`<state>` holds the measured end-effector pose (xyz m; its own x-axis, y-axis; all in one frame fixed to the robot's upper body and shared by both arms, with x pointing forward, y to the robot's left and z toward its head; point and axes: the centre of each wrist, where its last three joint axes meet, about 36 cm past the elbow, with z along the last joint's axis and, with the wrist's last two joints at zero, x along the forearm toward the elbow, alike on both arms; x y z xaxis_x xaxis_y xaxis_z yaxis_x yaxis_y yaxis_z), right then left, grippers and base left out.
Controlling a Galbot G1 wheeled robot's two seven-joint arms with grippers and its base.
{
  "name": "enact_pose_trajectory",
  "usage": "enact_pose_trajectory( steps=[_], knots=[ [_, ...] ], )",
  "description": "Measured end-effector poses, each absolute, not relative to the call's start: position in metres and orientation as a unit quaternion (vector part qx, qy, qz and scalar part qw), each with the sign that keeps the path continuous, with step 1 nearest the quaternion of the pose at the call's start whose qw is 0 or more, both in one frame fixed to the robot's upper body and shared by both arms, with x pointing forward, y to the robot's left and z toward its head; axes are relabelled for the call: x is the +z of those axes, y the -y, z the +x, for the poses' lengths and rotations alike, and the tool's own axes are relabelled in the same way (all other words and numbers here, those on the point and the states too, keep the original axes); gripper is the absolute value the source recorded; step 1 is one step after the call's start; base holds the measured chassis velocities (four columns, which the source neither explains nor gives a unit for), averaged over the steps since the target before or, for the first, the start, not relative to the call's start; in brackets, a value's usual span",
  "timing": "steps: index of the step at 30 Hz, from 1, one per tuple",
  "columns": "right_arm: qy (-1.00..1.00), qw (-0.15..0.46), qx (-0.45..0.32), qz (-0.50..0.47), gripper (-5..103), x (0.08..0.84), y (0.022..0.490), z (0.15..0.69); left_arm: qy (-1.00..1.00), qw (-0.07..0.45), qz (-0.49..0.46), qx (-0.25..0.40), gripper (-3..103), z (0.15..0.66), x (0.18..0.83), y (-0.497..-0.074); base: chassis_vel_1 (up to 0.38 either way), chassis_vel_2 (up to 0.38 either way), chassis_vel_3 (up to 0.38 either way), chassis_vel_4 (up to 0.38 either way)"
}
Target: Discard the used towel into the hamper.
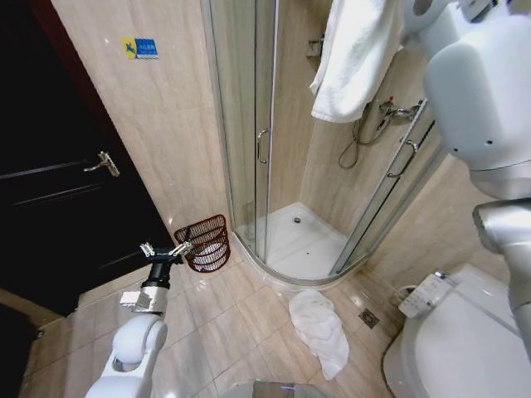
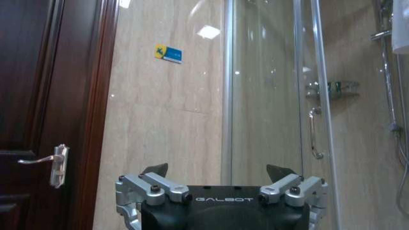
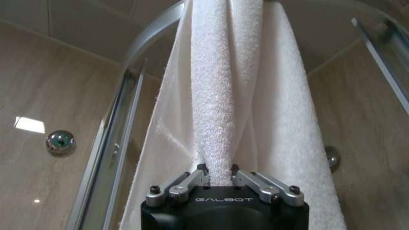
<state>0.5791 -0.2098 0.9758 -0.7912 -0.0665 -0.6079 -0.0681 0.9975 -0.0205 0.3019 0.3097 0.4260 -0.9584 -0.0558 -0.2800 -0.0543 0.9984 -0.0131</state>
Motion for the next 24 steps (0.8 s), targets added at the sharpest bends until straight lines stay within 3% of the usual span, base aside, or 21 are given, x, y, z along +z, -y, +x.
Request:
enact_pose_trajectory(
  steps=[24],
  knots=[
    [-0.967,0.252,0.015,-0.044,10,0.883,0.235,0.568,-0.990,0.140,-0.034,-0.006,100,0.300,0.418,-0.317,0.000,0.000,0.000,0.000]
  ],
)
